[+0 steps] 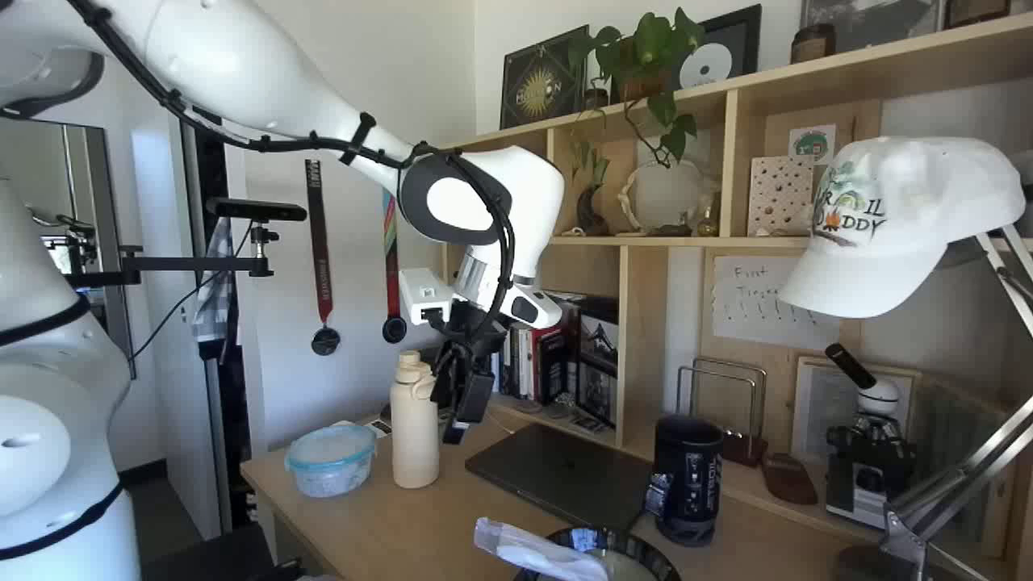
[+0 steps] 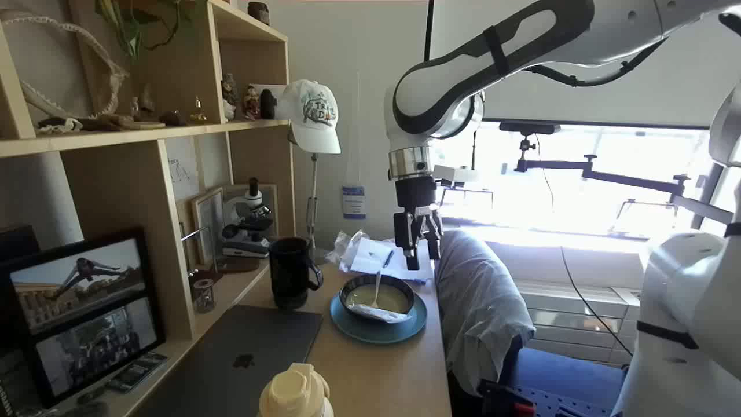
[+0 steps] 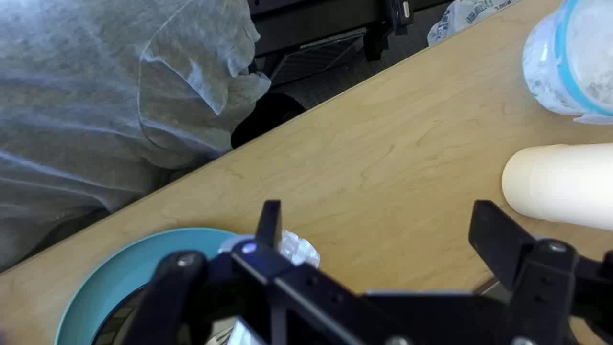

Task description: Open the laptop

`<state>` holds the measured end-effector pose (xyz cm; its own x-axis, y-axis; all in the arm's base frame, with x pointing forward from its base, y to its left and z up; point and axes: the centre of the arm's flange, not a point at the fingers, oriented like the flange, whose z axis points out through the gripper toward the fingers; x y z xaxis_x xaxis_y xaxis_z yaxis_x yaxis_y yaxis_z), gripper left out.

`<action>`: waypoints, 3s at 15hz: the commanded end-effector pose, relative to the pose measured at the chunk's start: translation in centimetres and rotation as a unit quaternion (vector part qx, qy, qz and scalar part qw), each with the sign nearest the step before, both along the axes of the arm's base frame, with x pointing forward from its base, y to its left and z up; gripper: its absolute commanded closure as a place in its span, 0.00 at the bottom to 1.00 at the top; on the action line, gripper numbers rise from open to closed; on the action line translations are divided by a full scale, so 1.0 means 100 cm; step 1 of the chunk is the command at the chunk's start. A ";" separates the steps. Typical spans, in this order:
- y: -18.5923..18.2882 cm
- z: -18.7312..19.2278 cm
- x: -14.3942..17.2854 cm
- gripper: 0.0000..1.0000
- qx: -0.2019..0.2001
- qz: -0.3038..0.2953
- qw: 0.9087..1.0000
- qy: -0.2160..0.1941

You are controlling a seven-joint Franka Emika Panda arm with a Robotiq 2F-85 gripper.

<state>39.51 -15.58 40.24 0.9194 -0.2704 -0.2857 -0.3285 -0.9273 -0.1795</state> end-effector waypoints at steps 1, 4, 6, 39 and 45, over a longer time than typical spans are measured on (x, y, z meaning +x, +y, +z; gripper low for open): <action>0.000 0.000 0.000 0.00 0.000 0.000 1.000 0.000; 0.003 -0.007 0.004 0.00 0.004 -0.006 1.000 -0.001; 0.007 -0.019 0.011 0.00 0.016 -0.021 1.000 -0.007; 0.071 -0.233 0.088 0.00 0.018 -0.318 0.939 -0.132; 0.078 -0.243 0.094 0.00 -0.012 -0.329 0.934 -0.138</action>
